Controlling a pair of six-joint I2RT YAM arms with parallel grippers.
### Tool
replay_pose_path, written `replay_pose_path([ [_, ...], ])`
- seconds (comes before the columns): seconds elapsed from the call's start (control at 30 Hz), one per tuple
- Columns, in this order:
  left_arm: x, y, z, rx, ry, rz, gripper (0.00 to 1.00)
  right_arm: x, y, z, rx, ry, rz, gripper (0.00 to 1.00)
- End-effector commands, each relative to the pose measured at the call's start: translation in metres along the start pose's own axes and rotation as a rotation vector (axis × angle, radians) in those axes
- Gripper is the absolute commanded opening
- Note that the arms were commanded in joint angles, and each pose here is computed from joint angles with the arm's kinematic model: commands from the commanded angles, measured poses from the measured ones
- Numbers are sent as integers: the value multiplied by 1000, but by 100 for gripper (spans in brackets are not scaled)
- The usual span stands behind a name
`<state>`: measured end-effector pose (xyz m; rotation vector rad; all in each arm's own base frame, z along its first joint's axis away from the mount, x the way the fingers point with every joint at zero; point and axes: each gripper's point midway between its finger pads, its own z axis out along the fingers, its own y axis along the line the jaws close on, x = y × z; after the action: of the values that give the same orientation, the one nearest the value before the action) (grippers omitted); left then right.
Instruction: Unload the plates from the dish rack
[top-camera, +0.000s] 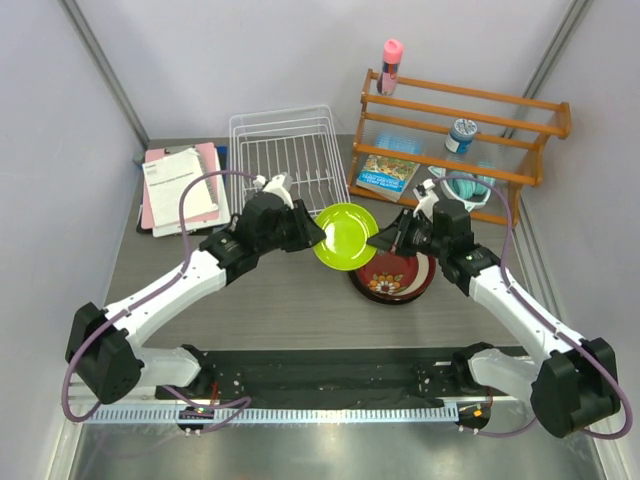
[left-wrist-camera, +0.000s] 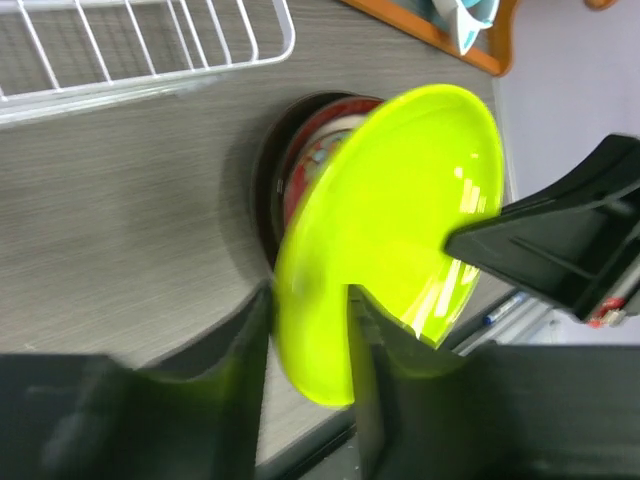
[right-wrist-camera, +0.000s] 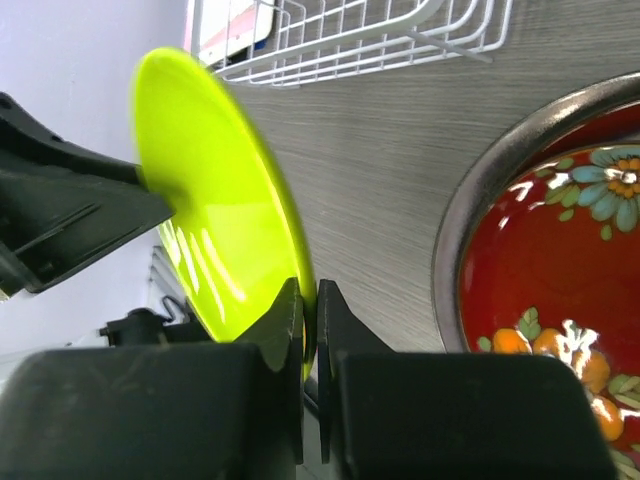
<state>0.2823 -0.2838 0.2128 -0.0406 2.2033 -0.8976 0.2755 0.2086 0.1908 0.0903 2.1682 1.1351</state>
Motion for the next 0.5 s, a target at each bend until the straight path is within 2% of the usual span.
replay_pose_path([
  [0.0,-12,-25,-8,78,-53,33,47,-18,-16,-13,145,-114,-57,1],
  [0.07,-17,-12,-12,19,-89,50,60,-19,-31,-24,242,-133,-61,1],
  [0.1,-18,-7,-14,-6,-97,57,76,-18,-37,-28,271,-135,-56,1],
  [0.13,-19,-2,-20,-29,-105,74,81,-13,-48,-33,326,-129,-48,1],
  [0.17,-21,2,-23,-52,-121,78,97,-11,-51,-38,343,-133,-47,1],
  [0.2,-27,12,-26,-103,-156,78,100,-9,-58,-41,371,-131,-39,1],
  [0.33,-37,33,-47,-207,-222,104,100,14,-87,-51,469,-104,12,1],
  [0.47,-48,52,-73,-289,-315,102,99,14,-108,-62,559,-137,38,1],
])
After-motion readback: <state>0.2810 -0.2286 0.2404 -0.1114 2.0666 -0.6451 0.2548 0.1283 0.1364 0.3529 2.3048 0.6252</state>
